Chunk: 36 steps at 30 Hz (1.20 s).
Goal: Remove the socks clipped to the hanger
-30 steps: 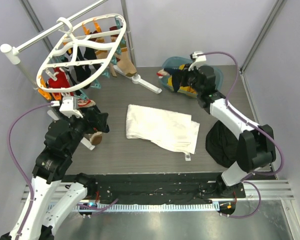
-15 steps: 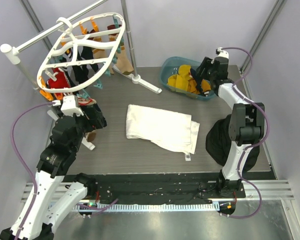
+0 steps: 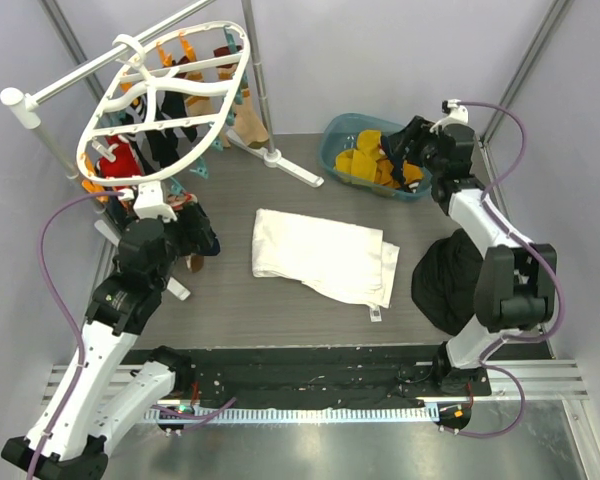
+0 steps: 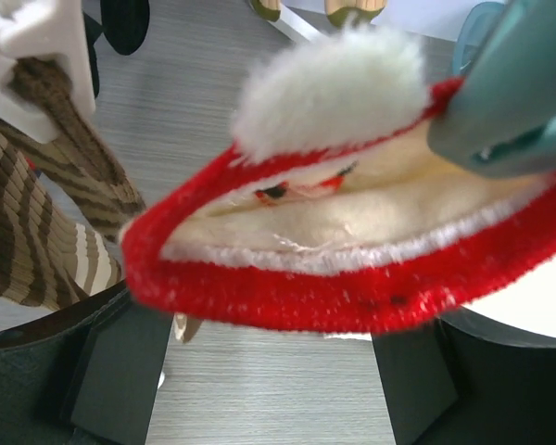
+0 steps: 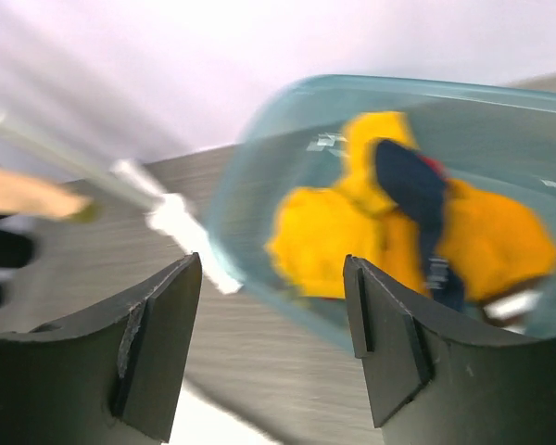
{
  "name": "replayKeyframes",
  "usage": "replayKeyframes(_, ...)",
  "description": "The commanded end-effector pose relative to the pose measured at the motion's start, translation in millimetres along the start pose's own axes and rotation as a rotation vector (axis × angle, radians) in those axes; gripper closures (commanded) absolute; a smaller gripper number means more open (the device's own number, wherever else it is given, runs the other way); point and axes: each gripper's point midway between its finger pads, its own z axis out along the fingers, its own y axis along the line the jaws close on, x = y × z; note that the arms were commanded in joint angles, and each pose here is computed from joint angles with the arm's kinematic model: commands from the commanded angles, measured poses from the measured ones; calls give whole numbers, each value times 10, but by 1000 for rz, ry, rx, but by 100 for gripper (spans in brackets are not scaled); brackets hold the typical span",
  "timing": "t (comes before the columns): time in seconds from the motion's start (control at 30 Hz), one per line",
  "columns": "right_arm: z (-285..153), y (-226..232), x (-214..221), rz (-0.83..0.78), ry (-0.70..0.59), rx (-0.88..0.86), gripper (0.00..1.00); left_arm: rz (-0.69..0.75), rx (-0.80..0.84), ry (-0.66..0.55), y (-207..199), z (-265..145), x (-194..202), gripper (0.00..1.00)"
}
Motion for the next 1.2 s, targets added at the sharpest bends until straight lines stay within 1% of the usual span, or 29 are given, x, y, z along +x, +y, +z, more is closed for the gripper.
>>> replayKeyframes(0.0, -363, 870, -297, 12, -111, -291, 30, -59, 45, -75, -99, -56, -234, 16)
replayKeyframes(0.03, -428, 1069, -165, 6, -86, -336, 30, -66, 46, -67, -99, -63, -211, 16)
replayKeyframes(0.1, -606, 1367, -173, -8, -111, -420, 30, -70, 51, -55, -100, -77, -167, 16)
replayKeyframes(0.13, -665, 1470, -28, -6, -92, -457, 30, -75, 54, -57, -95, -100, -164, 16)
replayKeyframes(0.17, -818, 1810, 18, -9, -105, -582, 29, -74, 57, -48, -91, -107, -123, 16)
replayKeyframes(0.23, -981, 2110, 127, -8, -109, -692, 30, -79, 60, -51, -76, -146, -107, 16)
replayKeyframes(0.27, -1117, 2390, 248, -16, -105, -777, 30, -76, 57, -43, -59, -154, -69, 16)
replayKeyframes(0.33, -1200, 2643, 425, -47, -86, -847, 30, -71, 54, -40, -36, -178, -34, 15)
replayKeyframes(0.37, -1337, 2916, 562, -90, -75, -919, 30, -71, 51, -39, -13, -206, -14, 15)
replayKeyframes(0.47, -1441, 3263, 772, -125, -52, -1001, 29, -67, 43, -39, 36, -262, 25, 14)
replayKeyframes(0.5, -1544, 3436, 910, -132, -31, -1053, 29, -67, 35, -40, 58, -276, 28, 14)
replayKeyframes(0.57, -1557, 3624, 1035, -133, -21, -1103, 29, -67, 30, -46, 84, -316, 28, 13)
replayKeyframes(0.6, -1648, 3758, 1133, -134, -9, -1142, 30, -66, 28, -44, 95, -331, 35, 13)
replayKeyframes(0.63, -1674, 3856, 1112, -133, -24, -1166, 29, -66, 19, -47, 118, -348, 35, 13)
replayKeyframes(0.67, -1632, 3909, 1256, -134, 1, -1172, 30, -69, 16, -56, 137, -375, 22, 13)
replayKeyframes(0.73, -1715, 4096, 1328, -132, 3, -1215, 30, -65, -1, -57, 183, -401, 35, 12)
replayKeyframes(0.8, -1690, 4179, 1483, -134, 27, -1228, 30, -64, -8, -66, 215, -437, 35, 12)
replayKeyframes(0.83, -1764, 4288, 1499, -137, 20, -1257, 30, -60, -16, -68, 238, -452, 40, 12)
replayKeyframes(0.9, -1762, 4361, 1627, -139, 40, -1271, 31, -57, -27, -68, 268, -462, 58, 12)
replayKeyframes(0.93, -1787, 4425, 1611, -139, 31, -1288, 33, -59, -34, -73, 288, -478, 53, 12)
replayKeyframes(1.0, -1806, 4504, 1763, -141, 56, -1306, 34, -59, -48, -75, 315, -480, 61, 12)
replayKeyframes(1.17, -1834, 4682, 1875, -139, 65, -1333, 39, -62, -61, -87, 352, -499, 56, 12)
